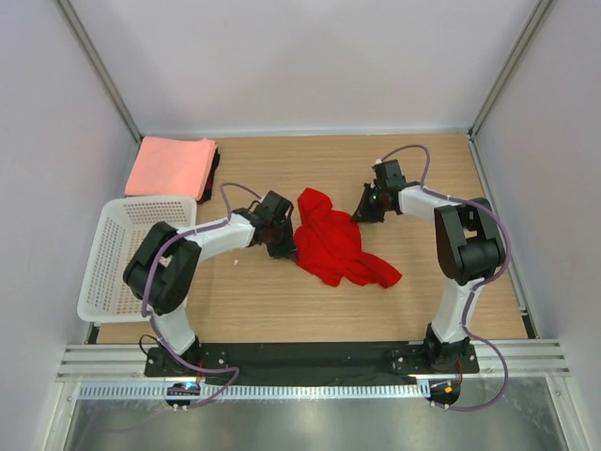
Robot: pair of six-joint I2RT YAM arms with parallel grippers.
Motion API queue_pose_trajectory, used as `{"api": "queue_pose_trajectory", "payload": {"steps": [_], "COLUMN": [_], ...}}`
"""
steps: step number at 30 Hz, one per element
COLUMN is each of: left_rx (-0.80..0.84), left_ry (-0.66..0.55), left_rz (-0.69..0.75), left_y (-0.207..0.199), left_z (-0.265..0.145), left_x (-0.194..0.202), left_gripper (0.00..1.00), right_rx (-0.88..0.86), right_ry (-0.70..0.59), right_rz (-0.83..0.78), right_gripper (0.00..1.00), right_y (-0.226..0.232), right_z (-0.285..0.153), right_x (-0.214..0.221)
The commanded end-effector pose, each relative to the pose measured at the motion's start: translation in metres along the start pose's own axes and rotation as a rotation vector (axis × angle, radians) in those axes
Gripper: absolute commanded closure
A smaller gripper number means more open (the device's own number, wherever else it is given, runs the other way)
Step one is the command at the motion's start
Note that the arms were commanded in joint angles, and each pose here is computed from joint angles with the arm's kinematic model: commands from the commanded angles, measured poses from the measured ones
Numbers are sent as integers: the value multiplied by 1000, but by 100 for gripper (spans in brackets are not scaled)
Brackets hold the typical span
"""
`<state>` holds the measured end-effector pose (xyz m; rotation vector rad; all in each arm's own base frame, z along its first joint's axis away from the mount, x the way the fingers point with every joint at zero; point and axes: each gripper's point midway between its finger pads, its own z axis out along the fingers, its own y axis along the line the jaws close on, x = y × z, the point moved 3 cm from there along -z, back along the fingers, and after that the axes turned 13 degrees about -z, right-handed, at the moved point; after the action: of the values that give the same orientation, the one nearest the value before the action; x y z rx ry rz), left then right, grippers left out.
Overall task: Fold and stack the t-shirts
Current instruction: Move the tshirt to the center of the board
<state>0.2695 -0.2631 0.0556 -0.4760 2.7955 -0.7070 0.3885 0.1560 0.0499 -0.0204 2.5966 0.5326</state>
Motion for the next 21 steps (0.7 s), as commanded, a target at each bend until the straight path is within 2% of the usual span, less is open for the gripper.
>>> {"api": "queue_pose_trajectory", "payload": {"steps": [1, 2, 4, 5, 6, 9, 12, 16, 21], "left_rx": [48, 31, 27, -26, -5, -21, -45, -72, -90], "left_ry": [-95, -113, -205, -268, -327, -434, -494, -491, -381], "left_rz": [44, 52, 90, 96, 106, 92, 76, 38, 48], "left_y": [-29, -31, -47, -41, -51, -48, -41, -27, -11], "left_z": [-35, -43, -72, -92, -114, -155, -180, -181, -148], "left_x": [-21, -26, -52, -61, -76, -94, -104, -116, -109], "left_gripper": [100, 100, 100, 100, 100, 100, 100, 100, 100], "right_rx": [2, 27, 186, 243, 394, 508, 568, 584, 664], "right_ry": [-91, -122, -144, -242, -234, -332, -380, -347, -234], "right_rz": [-4, 4, 34, 52, 80, 134, 159, 162, 179], "right_gripper": [99, 99, 99, 99, 99, 99, 99, 99, 99], "right_y": [15, 14, -3, -1, -21, -31, -35, -39, -70], "right_z": [-31, -45, -79, -115, -139, -210, -250, -256, -224], "right_x": [-39, -50, -61, -87, -84, -98, -92, -69, -12]}}
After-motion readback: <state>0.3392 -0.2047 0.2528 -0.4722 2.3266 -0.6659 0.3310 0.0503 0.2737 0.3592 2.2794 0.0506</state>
